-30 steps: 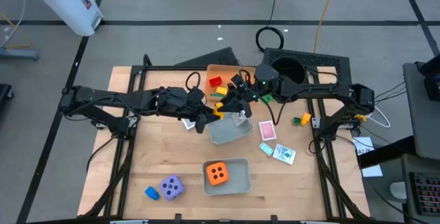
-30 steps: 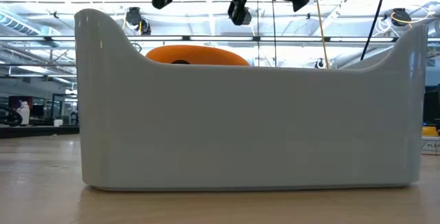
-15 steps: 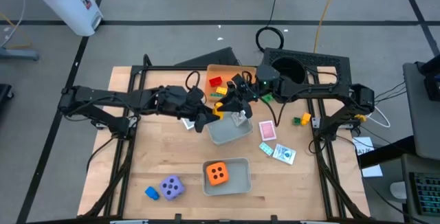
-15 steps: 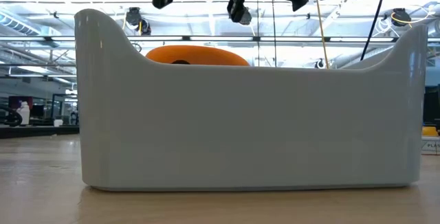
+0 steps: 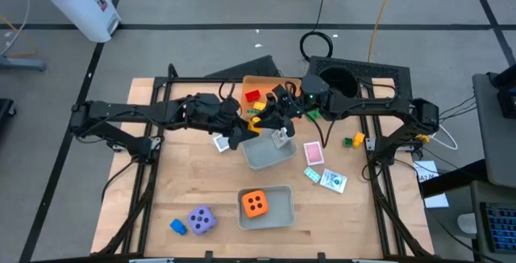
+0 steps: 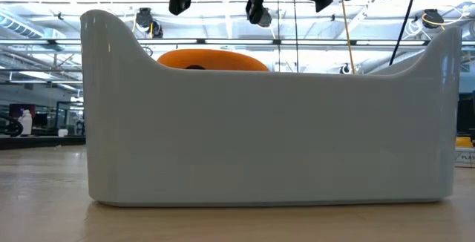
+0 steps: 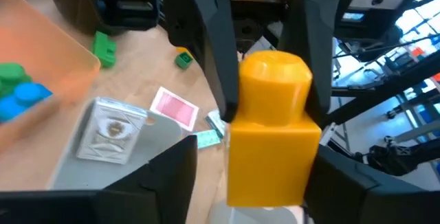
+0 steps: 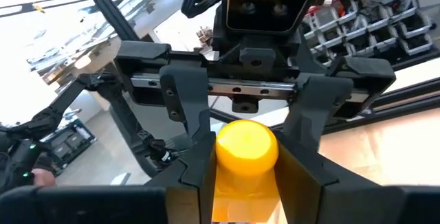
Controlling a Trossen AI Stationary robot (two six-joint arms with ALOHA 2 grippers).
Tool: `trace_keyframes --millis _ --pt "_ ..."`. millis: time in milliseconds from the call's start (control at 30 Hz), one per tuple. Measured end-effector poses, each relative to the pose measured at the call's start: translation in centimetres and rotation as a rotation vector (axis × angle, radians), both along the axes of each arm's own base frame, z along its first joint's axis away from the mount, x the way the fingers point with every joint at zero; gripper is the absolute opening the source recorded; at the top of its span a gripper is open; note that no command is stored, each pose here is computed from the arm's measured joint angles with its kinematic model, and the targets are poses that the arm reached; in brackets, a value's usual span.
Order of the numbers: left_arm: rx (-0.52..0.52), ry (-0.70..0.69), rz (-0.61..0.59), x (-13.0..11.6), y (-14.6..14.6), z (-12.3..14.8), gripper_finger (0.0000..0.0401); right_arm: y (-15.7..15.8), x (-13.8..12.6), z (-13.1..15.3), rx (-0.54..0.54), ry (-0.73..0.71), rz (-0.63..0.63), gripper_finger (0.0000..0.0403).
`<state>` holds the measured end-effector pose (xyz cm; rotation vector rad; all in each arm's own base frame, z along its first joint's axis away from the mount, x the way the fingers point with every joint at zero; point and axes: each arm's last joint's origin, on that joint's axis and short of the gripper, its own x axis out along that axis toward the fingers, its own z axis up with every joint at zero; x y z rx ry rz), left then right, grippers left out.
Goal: Pick & Place Toys
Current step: Put the yellow game piece into the orange bin
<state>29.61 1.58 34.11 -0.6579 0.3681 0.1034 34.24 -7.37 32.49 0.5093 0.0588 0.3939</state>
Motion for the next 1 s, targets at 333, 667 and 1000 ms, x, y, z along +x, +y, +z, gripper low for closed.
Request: trace_keyframes --millis 333,667,1000 --pt "0.047 -0.003 -0.025 -1.6 3.4 0.7 0.0271 -4.4 -1.5 0.6 0.015 -0.006 -0.127 0.0108" --pt "0.164 0.019 0.074 -6.5 6.7 2.6 0.0271 -8.1 -2.6 3.0 -0.12 0.085 -0.291 0.0108" --pt "0.354 -0.043 0.204 -10.6 9.0 4.8 0.0271 -13.8 -0.8 0.5 -0.152 0.205 -0.474 0.0108"
